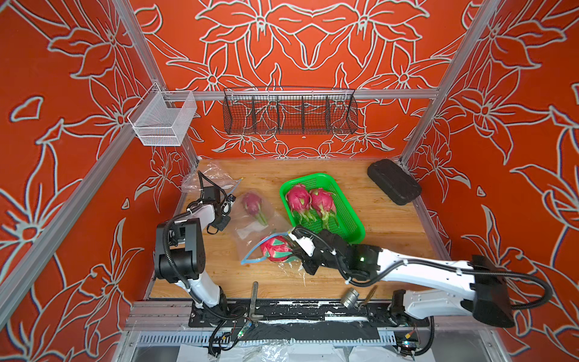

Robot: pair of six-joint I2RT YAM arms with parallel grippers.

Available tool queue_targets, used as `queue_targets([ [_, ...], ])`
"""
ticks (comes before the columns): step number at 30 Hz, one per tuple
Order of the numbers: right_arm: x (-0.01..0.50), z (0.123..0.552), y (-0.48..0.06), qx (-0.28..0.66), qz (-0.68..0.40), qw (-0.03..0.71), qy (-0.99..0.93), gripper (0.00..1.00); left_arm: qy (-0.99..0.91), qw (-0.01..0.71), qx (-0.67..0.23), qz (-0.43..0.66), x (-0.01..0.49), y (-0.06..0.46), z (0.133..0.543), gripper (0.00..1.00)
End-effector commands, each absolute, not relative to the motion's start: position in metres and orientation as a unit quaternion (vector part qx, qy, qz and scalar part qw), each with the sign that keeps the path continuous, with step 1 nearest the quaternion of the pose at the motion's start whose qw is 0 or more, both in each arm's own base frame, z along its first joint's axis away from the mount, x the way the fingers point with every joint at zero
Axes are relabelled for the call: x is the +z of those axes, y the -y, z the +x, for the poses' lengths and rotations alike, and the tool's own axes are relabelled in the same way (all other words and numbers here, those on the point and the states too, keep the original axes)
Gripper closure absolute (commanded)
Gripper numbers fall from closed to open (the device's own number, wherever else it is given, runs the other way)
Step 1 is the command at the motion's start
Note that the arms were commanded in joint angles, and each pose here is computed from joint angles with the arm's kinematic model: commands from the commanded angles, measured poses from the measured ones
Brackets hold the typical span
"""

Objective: Open the zip-top bag and take out the dragon fruit
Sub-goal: Pick up the dragon fruit from the zipper food storage bag, then place the dragon fruit in the basket.

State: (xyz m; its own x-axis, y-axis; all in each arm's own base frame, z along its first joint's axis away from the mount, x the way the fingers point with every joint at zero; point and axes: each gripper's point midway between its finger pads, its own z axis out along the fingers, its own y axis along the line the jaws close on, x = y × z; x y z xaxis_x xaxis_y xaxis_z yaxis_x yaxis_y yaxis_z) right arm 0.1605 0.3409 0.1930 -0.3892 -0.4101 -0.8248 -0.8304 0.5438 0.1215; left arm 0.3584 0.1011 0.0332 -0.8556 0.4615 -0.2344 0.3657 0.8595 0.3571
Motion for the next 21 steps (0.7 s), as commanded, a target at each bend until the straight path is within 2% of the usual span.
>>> queue_targets([
  [1, 0.224, 0.168, -0.316, 0.247, -0.384, 0.434, -0.776, 1.0, -0.955, 0.144, 0.149, 0.212, 0.028, -0.105, 0.356, 1.0],
  [6, 0.272, 0.188, -0.272, 0.212, -0.329, 0.513, -0.764, 1.0, -0.957, 0.136, 0.128, 0.22, 0.025, -0.098, 0.349, 1.0],
  [11, 0.292, 0.226, -0.232, 0.154, -0.255, 0.564, -0.77, 1.0, -0.959, 0.134, 0.112, 0.224, 0.026, -0.092, 0.345, 1.0],
  [16, 0.27, 0.275, -0.215, 0.108, -0.192, 0.56, -0.799, 1.0, -0.96, 0.131, 0.094, 0.23, 0.026, -0.085, 0.337, 1.0],
  [21, 0.235, 0.307, -0.225, 0.128, -0.174, 0.528, -0.821, 1.0, -0.959, 0.128, 0.081, 0.241, 0.027, -0.079, 0.329, 1.0],
])
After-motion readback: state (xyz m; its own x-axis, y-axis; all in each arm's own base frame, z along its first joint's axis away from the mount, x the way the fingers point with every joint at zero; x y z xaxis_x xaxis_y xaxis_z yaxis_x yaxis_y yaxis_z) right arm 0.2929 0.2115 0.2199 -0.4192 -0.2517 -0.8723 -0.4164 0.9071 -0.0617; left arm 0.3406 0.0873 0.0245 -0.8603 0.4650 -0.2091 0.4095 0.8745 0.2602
